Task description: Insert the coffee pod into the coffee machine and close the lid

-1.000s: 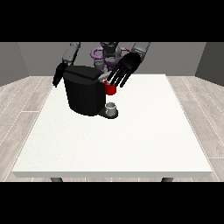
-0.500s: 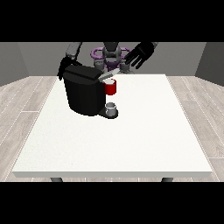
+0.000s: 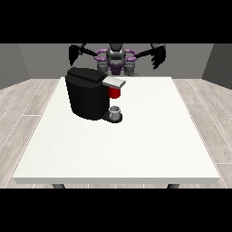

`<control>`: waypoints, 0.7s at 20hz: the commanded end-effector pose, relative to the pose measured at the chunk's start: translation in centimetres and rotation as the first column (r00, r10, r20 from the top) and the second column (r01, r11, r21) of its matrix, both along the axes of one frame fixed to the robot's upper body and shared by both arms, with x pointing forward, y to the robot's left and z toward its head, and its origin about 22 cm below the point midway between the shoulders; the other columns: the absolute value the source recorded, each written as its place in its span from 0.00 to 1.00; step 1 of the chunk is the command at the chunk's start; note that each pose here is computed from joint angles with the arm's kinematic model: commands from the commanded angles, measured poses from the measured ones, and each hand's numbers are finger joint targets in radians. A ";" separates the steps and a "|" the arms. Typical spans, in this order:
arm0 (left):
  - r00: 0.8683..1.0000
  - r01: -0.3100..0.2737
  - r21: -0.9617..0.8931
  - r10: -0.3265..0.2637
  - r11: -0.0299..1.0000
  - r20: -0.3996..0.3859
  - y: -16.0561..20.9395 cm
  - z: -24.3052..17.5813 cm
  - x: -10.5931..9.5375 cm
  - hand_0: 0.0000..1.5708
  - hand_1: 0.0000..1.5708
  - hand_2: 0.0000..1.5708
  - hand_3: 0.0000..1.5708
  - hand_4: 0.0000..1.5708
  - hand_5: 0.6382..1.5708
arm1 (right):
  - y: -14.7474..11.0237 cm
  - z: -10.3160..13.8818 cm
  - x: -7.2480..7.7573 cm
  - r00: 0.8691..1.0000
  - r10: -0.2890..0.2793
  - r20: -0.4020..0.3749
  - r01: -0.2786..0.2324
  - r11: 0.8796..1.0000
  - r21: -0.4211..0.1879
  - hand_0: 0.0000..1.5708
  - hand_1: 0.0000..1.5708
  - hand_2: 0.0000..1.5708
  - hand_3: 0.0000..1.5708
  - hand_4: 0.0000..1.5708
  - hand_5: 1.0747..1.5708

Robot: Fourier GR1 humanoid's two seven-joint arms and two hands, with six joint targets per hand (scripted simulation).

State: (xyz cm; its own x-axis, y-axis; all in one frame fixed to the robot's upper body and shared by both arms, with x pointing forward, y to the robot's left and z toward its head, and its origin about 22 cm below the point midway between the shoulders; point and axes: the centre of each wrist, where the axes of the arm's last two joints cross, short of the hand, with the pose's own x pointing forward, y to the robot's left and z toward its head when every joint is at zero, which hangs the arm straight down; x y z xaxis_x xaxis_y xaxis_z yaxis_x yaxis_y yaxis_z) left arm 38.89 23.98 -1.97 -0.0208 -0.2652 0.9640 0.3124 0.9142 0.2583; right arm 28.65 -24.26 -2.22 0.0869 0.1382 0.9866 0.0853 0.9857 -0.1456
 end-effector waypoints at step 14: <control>0.997 0.002 -0.162 -0.016 0.987 -0.081 -1.0 -2.0 -4.1 0.00 0.00 0.00 0.00 0.26 1.00 | -3.0 4.5 4.0 1.000 0.002 0.008 -0.002 0.999 -0.038 0.00 0.00 0.00 0.00 0.07 1.00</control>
